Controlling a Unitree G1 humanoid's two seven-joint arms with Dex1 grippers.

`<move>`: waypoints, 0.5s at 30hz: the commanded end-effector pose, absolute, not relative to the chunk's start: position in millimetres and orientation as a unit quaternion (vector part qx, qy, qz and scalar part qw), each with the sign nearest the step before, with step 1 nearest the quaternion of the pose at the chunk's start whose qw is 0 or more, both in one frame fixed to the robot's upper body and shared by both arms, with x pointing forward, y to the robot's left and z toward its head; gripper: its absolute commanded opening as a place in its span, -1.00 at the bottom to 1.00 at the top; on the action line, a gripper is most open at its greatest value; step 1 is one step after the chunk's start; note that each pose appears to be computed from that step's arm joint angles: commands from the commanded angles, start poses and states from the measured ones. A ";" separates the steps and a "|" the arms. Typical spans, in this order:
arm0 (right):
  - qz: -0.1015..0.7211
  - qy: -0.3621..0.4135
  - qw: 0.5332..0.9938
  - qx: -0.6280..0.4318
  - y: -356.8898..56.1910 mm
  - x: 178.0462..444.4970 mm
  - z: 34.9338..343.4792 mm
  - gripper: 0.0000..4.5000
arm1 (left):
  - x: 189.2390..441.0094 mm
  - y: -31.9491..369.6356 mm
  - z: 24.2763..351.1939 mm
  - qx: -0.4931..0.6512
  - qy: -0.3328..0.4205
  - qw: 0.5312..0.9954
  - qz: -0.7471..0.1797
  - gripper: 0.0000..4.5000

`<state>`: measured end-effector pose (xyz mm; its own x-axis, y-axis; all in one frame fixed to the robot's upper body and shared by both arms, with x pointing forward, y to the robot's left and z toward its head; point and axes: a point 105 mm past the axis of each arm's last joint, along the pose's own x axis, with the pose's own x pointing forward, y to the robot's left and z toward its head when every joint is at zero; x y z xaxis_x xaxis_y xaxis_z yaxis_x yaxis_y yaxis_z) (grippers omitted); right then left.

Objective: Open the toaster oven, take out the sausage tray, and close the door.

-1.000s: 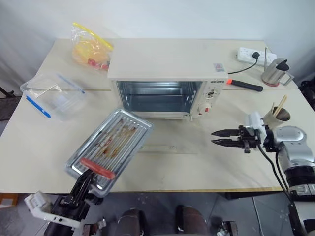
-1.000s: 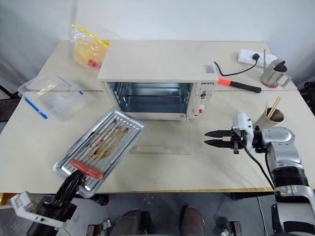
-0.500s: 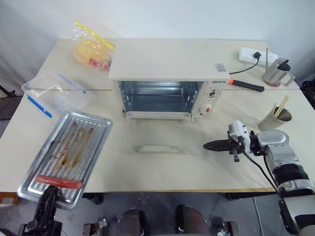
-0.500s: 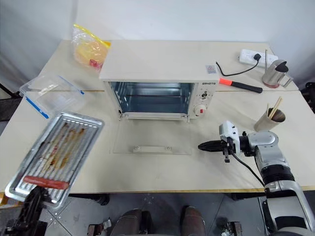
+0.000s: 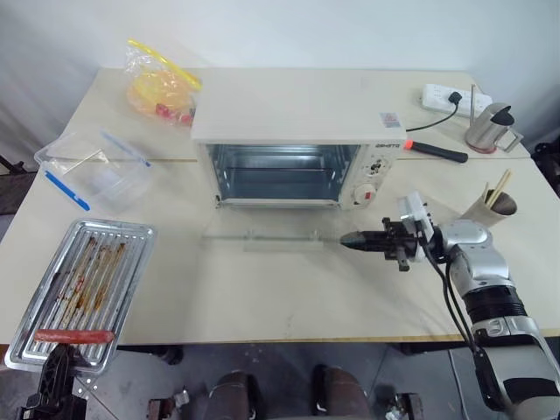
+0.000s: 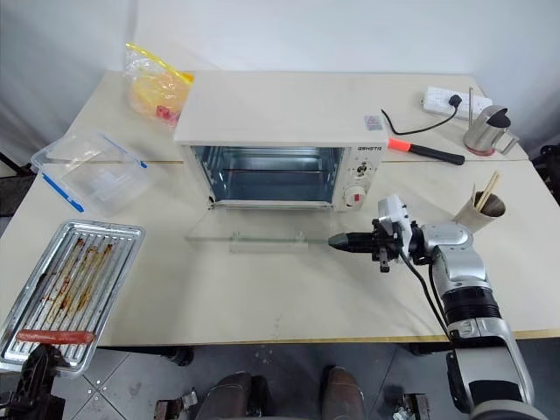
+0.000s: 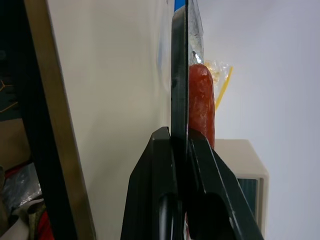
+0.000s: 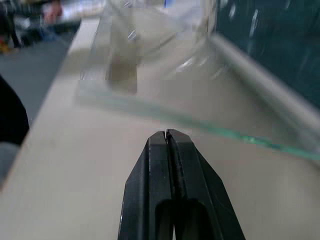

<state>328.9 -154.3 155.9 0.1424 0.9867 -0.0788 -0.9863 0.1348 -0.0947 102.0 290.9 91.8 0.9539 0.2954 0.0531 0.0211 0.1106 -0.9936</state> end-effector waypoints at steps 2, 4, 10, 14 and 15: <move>0.641 -0.057 0.763 -0.061 -159.6 336.5 202.5 -0.98 | 105.4 294.2 96.2 -0.657 -0.123 0.739 0.078 -1.00; 0.636 -0.070 0.766 -0.059 -159.1 340.6 212.7 -0.98 | 109.0 292.7 95.6 -0.660 -0.116 0.739 0.071 -1.00; 0.638 -0.092 0.762 -0.062 -154.9 343.3 236.2 -0.98 | 117.3 287.0 96.9 -0.661 -0.094 0.743 0.047 -1.00; 0.659 -0.077 0.744 -0.075 -154.1 332.4 234.6 -0.98 | 120.2 282.9 96.7 -0.653 -0.053 0.755 0.017 -1.00; 0.666 -0.075 0.738 -0.079 -154.2 329.3 234.4 -0.98 | 121.8 281.2 96.0 -0.650 -0.034 0.759 0.007 -1.00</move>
